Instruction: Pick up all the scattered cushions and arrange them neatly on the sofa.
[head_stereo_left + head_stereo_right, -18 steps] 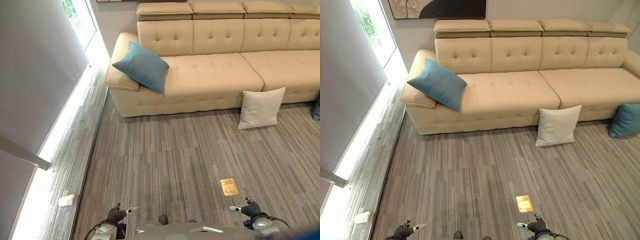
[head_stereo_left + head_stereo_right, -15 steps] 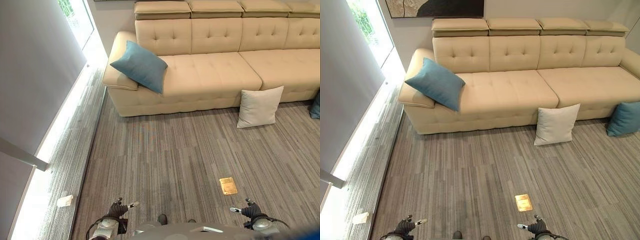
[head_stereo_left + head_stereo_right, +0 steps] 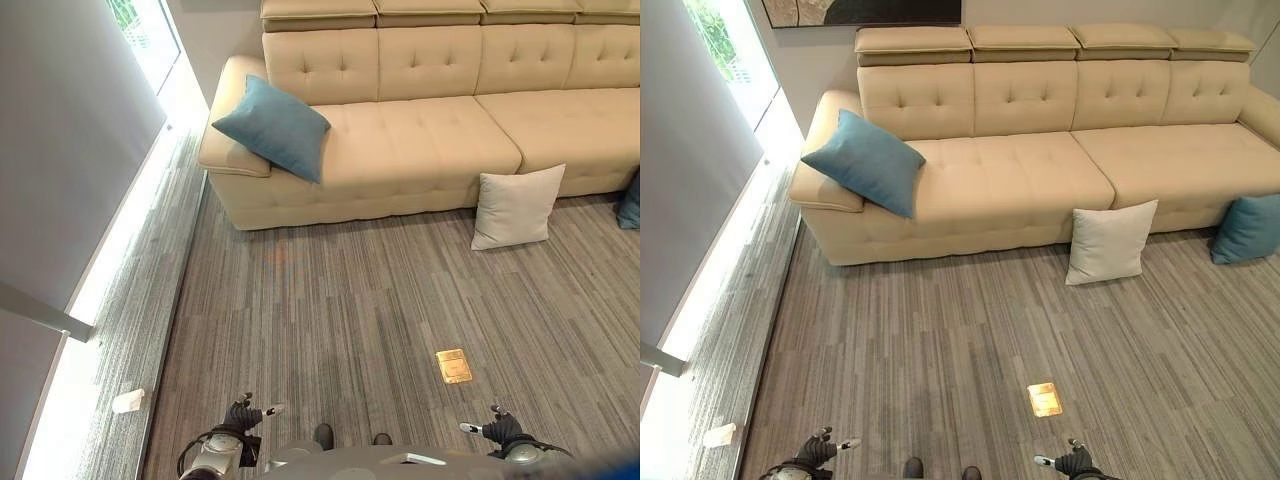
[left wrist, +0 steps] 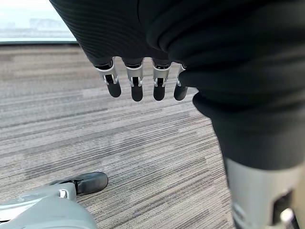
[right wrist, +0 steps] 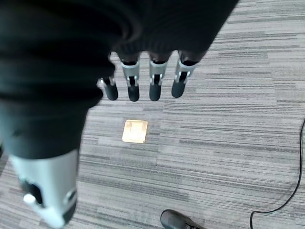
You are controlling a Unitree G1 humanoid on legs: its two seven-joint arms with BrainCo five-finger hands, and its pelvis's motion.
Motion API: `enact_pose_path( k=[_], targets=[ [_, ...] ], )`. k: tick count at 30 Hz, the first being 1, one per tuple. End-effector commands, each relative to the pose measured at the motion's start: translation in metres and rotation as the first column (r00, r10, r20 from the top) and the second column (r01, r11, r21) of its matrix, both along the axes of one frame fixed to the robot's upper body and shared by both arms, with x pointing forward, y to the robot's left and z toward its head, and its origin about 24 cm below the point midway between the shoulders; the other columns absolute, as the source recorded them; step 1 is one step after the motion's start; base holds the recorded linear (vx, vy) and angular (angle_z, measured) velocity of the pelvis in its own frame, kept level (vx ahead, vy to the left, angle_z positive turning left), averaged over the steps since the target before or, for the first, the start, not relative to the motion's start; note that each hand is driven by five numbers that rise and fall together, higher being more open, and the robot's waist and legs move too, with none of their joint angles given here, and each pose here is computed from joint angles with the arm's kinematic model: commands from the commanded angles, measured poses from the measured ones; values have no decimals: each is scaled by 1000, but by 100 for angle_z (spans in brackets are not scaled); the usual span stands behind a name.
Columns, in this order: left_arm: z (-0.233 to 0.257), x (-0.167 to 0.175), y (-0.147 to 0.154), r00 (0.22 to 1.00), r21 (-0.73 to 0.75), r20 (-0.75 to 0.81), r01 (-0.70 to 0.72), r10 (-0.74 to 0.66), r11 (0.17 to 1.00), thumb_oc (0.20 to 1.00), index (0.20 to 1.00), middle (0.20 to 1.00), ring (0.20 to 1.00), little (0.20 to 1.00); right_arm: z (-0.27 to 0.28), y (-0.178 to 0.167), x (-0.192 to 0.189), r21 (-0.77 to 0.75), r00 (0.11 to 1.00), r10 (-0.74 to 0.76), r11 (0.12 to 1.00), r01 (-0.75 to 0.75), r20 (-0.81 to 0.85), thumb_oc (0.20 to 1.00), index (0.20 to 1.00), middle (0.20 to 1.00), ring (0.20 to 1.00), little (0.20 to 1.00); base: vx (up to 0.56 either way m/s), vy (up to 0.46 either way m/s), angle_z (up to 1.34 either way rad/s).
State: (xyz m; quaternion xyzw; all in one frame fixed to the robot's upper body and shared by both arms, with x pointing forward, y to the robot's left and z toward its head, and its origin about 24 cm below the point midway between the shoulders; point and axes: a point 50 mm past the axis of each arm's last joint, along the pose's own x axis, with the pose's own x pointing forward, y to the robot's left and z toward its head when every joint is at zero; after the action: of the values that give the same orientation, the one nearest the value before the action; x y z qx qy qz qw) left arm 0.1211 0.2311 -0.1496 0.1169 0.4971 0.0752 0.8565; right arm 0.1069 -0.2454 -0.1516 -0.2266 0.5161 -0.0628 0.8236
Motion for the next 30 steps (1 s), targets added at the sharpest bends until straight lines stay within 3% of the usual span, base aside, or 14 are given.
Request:
enact_pose_path(
  k=[1, 6, 13, 21, 30],
  targets=[
    [7, 28, -7, 998, 0, 65, 25, -25, 1000, 1000, 1000, 1000, 1000, 1000, 10, -6, 22, -24, 996, 24, 999, -22, 82, 1000, 1000, 1000, 1000, 1000, 3, -98, 20],
    [10, 37, -10, 995, -10, 98, 28, -26, 1000, 1000, 1000, 1000, 1000, 1000, 14, -10, 29, -39, 993, 35, 999, -31, 108, 1000, 1000, 1000, 1000, 1000, 61, -41, 17],
    [1, 10, -2, 1000, -1, 22, -1, 1, 1000, 1000, 1000, 1000, 1000, 1000, 14, 2, 37, -36, 985, 139, 990, -136, 105, 1000, 1000, 1000, 1000, 1000, 426, 167, -16],
    [4, 14, 2, 999, 14, 31, 28, -28, 1000, 1000, 1000, 1000, 1000, 1000, 23, 7, 58, -42, 967, 204, 979, -200, 150, 1000, 1000, 1000, 1000, 1000, 258, 165, -5],
    [7, 28, -8, 995, 10, 64, 73, -73, 997, 1000, 1000, 1000, 1000, 1000, 24, -2, 54, -41, 975, 154, 988, -149, 159, 1000, 1000, 1000, 1000, 1000, 308, -203, 68]
  ],
)
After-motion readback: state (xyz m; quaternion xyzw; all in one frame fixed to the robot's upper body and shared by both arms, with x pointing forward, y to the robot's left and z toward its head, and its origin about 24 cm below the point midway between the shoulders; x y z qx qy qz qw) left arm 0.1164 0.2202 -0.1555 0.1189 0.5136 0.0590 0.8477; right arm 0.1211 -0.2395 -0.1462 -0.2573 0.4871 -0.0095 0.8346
